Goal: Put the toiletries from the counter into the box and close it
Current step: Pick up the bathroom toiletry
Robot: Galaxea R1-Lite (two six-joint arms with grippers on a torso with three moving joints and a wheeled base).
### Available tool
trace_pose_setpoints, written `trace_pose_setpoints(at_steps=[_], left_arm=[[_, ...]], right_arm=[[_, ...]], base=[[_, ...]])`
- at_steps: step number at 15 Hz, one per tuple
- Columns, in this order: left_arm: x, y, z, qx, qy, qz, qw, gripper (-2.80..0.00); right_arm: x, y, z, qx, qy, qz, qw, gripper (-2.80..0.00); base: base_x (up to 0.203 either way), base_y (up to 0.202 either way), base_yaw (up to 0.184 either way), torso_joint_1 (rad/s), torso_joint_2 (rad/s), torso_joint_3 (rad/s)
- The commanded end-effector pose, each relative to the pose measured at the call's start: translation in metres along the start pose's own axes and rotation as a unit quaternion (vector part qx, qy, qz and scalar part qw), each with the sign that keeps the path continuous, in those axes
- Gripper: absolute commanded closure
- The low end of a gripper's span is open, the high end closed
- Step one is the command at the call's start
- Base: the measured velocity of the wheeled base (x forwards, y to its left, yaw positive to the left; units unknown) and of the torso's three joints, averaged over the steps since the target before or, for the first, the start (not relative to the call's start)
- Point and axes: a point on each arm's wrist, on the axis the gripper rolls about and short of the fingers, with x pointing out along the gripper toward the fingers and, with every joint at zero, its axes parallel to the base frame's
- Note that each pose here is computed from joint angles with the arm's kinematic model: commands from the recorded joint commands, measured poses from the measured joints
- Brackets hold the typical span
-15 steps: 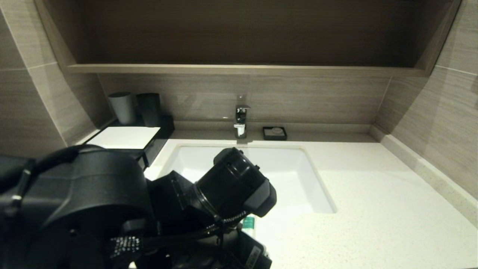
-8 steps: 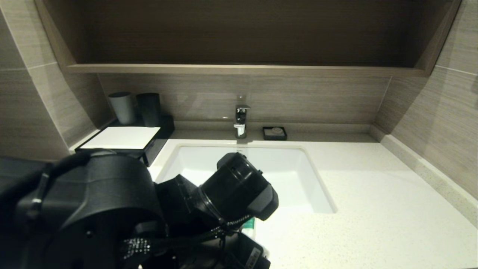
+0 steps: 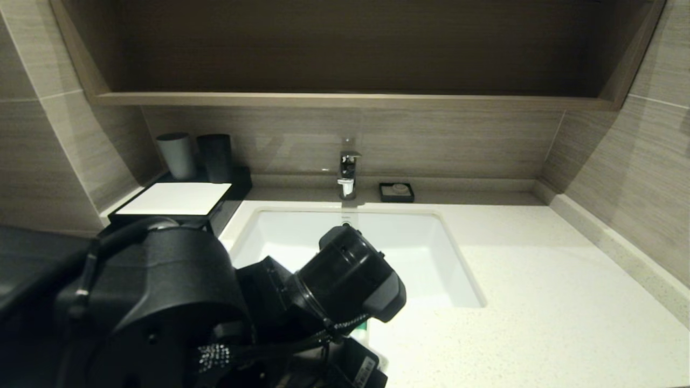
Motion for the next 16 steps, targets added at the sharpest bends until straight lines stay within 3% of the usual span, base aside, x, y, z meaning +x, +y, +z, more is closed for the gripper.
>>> trace_pose_setpoints(at_steps=[1,6,10,16], left_arm=[[0.003,0.0,-0.001,0.0,0.001,0.012,0.9999,-2.8],[0.004,0.0,0.0,0.005,0.0,0.02,0.9998,-2.8],[0.003,-0.001,0.001,0.029,-0.004,0.019,0.9994,-2.8],[0.007,-0.013,-0.001,0.047,0.001,0.01,0.9989,-2.8]], right_arm=[[0.0,0.0,0.0,0.0,0.001,0.0,1.0,0.0],[0.0,0.0,0.0,0.0,0.001,0.0,1.0,0.0],[0.0,0.0,0.0,0.0,0.001,0.0,1.0,0.0],[0.0,0.0,0.0,0.0,0.001,0.0,1.0,0.0]], base=[[0.0,0.0,0.0,0.0,0.0,0.0],[0.0,0.0,0.0,0.0,0.0,0.0],[0.0,0.0,0.0,0.0,0.0,0.0],[0.0,0.0,0.0,0.0,0.0,0.0]])
